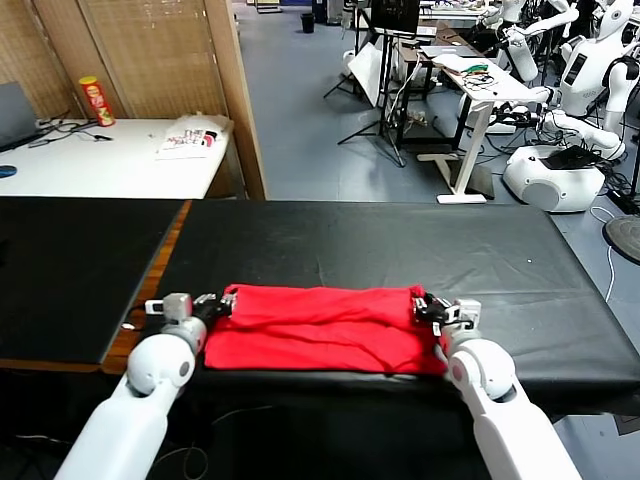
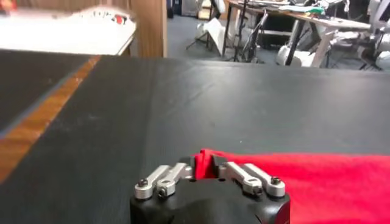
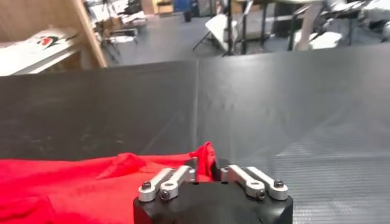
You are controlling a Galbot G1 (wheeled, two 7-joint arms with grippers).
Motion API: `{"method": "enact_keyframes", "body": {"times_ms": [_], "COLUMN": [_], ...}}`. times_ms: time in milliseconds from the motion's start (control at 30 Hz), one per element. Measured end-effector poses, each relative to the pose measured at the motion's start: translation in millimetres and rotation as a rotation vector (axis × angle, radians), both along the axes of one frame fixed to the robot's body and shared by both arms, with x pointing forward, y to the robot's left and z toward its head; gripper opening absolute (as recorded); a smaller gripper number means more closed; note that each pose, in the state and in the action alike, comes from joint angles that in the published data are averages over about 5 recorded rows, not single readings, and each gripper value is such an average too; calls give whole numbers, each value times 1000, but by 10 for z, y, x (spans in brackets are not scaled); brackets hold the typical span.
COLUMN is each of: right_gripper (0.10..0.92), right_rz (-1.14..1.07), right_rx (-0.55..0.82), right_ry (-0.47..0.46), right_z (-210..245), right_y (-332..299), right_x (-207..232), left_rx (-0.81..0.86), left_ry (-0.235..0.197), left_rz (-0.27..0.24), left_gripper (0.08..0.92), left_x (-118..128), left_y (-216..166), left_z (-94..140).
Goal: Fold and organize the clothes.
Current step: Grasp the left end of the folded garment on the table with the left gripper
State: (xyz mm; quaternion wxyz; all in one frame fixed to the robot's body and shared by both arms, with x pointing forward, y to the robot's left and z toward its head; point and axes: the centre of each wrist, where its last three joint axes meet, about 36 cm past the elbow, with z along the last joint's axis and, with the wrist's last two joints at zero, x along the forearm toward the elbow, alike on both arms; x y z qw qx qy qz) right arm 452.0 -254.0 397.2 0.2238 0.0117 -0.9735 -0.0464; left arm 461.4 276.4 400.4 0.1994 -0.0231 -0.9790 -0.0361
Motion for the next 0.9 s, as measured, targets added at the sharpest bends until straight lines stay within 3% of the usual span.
{"method": "enact_keyframes", "body": {"times_ms": [67,200,433,600,700,900], "right_gripper": [191,405,750,796,798,798], "right_rz": [19,46,61,76,87,101], "right_rx": [5,6,1,-2,1,7], "right_ry": [-3,-19,-53,-75,-85,-99], "right_z": [14,90,306,451,504,567], "right_y": [-16,-68,-170,-195,-172,-133], "right_x": [-24,-89,-255,-400,-470,-536], "left_rx": [18,39,44,-41,-111,-145], "left_ry": [-17,-51,-74,-36,-17,-28], "left_rz": [3,-2,-10,-13,-15,-15], "left_gripper": [131,141,476,744,791,798], "left_x": [19,40,31,-42,-112,-278], "left_y": [-12,-3,86,163,188,188], "left_z": [-17,-28,11,69,106,99]}}
